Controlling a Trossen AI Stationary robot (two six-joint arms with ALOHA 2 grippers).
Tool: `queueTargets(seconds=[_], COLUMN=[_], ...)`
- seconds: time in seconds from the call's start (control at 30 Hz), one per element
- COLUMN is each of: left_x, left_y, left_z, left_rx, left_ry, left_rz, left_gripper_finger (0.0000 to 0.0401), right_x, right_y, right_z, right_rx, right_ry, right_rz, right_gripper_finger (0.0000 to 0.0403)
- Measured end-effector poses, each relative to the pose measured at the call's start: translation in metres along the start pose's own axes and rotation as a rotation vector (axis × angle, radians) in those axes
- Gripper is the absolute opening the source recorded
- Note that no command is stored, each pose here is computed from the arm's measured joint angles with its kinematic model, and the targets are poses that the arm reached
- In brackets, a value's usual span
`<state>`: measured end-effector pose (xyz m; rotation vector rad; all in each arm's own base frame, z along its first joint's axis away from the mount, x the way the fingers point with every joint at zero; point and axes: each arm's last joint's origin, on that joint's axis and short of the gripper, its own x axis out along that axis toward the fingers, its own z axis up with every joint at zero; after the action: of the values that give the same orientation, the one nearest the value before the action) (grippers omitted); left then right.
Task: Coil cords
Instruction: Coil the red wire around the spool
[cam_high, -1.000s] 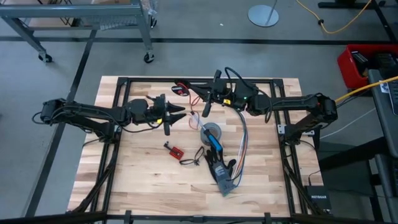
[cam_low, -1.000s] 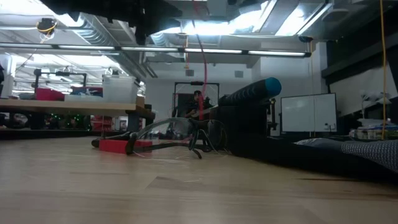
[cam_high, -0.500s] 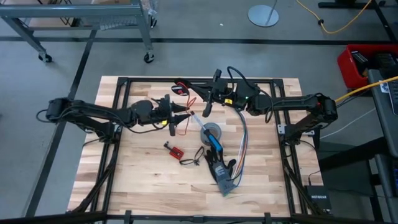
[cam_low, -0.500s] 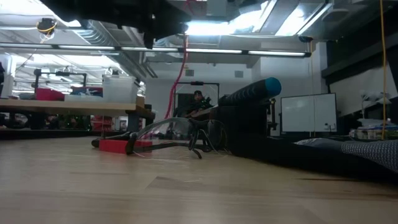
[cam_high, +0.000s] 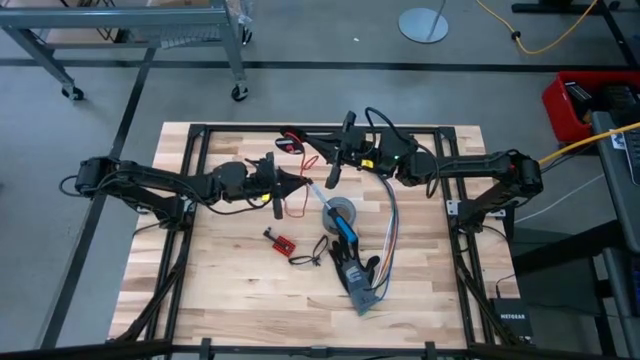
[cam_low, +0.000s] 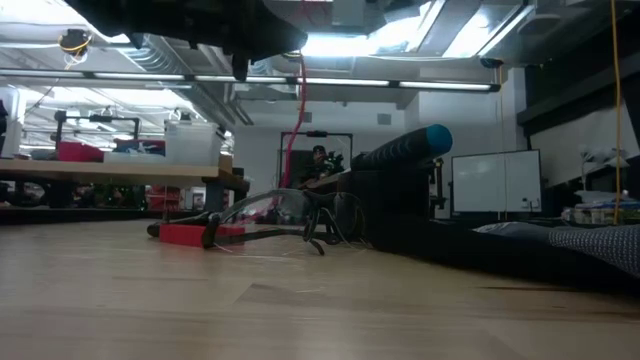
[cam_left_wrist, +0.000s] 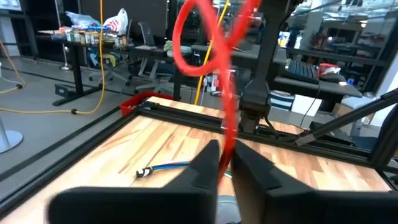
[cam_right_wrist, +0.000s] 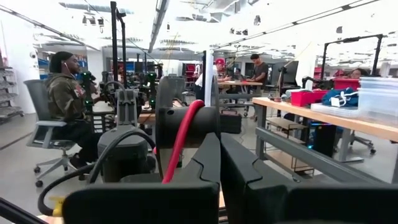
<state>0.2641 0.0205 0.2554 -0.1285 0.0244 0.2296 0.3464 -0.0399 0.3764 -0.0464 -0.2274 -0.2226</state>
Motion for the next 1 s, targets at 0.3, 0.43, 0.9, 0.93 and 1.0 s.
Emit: queueTargets(seconds=[0.3,0.43,0.9,0.93,1.0], left_x=[-0.001,-0.003,-0.009,-0.009,-0.011], left_y=[0.002,0.003,0.011,0.011,0.013], left_z=[-0.015,-0.021,-0.036,-0.036,-0.036], left_rx=[-0.094,-0.124,-0.155,-0.151,-0.140], left_ry=[0.151,0.216,0.342,0.342,0.345], left_rz=[0.030,0.048,0.249,0.271,0.309], left_gripper_finger=[0.0004,0.0003,0.0001,0.0001,0.0001], right_x=[-0.015,-0.027,-0.071,-0.073,-0.077], right_y=[-0.003,-0.006,-0.013,-0.013,-0.014], right_z=[0.021,0.033,0.061,0.063,0.065], right_rx=[-0.065,-0.095,-0.106,-0.103,-0.103], right_ry=[-0.005,0.028,0.157,0.158,0.168], right_rz=[-0.032,-0.057,-0.049,-0.049,-0.048], right_gripper_finger=[0.0000,0.0000,0.0000,0.0000,0.0000])
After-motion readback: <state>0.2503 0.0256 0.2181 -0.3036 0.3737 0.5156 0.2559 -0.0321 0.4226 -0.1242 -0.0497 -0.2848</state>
